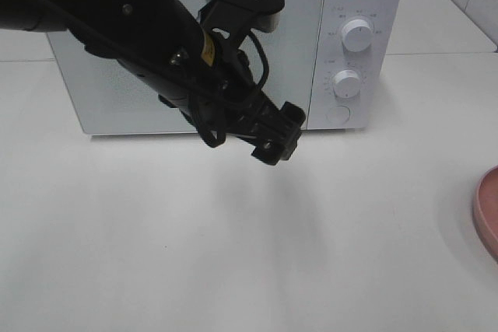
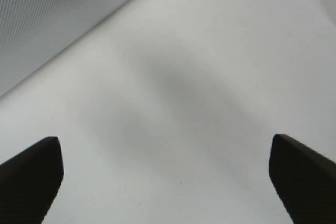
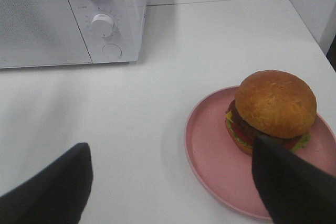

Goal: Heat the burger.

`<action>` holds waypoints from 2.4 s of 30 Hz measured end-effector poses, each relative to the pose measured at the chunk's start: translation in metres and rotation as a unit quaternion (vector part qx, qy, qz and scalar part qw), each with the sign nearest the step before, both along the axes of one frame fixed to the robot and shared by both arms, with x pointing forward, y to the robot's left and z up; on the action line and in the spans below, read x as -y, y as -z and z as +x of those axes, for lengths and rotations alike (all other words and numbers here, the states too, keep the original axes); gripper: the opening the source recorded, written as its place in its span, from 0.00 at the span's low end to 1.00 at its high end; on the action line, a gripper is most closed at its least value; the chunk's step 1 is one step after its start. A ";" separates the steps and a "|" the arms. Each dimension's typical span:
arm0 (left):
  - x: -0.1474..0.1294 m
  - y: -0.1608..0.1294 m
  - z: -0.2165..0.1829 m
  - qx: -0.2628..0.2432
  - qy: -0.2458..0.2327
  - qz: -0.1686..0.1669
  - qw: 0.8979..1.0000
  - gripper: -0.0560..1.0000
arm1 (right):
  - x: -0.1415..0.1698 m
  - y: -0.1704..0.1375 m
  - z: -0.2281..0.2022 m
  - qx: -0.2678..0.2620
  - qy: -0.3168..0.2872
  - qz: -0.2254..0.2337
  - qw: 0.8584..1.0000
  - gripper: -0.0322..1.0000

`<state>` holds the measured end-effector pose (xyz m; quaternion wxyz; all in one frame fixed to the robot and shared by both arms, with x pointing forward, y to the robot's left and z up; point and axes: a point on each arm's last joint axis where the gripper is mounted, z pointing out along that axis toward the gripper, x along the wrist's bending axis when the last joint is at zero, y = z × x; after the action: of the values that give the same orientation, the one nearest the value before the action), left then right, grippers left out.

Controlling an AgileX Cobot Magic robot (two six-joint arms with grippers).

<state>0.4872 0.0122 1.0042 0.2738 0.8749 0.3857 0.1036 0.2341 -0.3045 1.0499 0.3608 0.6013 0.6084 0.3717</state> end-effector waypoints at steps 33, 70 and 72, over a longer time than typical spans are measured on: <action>-0.121 -0.049 -0.002 -0.192 -0.109 0.131 0.967 0.98 | 0.000 0.000 0.000 0.000 0.000 0.000 1.000 0.75; -0.278 -0.049 -0.131 -0.139 -0.321 0.047 0.935 0.98 | 0.000 0.000 0.000 0.000 0.000 0.000 1.000 0.75; -0.279 -0.050 -0.142 -0.121 -0.323 0.045 0.938 0.98 | 0.000 0.000 0.000 0.000 0.000 0.000 1.000 0.75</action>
<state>0.3453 0.2915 1.0540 0.1369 0.7209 0.6724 0.0970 0.2341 -0.3045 1.0499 0.3608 0.6013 0.6084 0.3717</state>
